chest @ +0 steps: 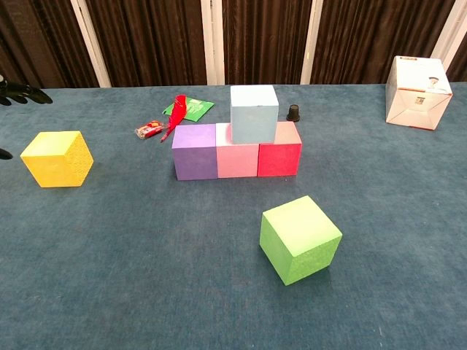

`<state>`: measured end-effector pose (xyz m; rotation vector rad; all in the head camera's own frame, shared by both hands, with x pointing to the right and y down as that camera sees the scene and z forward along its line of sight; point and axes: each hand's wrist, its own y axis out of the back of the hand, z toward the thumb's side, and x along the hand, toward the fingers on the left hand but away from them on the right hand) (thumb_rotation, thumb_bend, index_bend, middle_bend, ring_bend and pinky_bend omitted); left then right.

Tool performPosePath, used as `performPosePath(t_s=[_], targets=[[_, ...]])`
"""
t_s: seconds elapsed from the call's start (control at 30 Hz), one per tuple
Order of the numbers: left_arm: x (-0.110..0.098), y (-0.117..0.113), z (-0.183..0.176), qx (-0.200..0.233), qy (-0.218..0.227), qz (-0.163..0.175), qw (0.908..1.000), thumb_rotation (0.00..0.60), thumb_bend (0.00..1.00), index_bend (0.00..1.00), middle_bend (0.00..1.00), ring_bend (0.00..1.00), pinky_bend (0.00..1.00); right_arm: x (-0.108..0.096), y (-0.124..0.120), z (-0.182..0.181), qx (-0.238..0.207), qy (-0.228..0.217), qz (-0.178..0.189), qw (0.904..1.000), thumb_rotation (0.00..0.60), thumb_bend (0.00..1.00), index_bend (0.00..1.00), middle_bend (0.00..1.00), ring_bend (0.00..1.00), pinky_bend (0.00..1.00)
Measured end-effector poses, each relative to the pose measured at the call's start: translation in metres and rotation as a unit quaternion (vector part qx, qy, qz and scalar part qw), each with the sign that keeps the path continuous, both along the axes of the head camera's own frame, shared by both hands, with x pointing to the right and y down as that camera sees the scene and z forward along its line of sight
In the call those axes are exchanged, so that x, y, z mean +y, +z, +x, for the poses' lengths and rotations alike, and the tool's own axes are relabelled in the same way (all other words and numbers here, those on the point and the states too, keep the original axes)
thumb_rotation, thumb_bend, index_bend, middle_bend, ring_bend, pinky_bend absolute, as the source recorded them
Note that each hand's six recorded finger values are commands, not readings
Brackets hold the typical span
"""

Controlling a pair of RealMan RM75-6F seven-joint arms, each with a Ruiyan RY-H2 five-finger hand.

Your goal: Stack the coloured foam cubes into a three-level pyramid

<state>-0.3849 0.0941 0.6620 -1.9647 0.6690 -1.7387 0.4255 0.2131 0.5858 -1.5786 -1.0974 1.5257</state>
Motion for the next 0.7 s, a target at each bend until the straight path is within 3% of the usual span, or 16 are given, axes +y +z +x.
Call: performPosePath(t_s=[0.3,0.47,0.7], targets=[[-0.030,-0.005,0.017,-0.031,0.008,-0.053,0.9981,0.600,0.25,0.02,0.03,0.00,0.00,0.000,0.002,-0.001,0.007,0.001,-0.001,1.0000,0.600,0.25,0.11,0.08,0.00,0.00],[-0.033,-0.001,0.023,-0.050,0.008,-0.094,0.9943,0.600,0.26,0.02,0.03,0.00,0.00,0.000,0.002,-0.001,0.007,0.001,-0.003,1.0000,0.600,0.25,0.11,0.08,0.00,0.00],[-0.038,0.003,0.026,-0.094,0.027,-0.111,0.9890,0.600,0.26,0.05,0.06,0.00,0.00,-0.001,0.001,0.000,0.008,0.005,0.000,1.0000,0.600,0.25,0.11,0.08,0.00,0.00]])
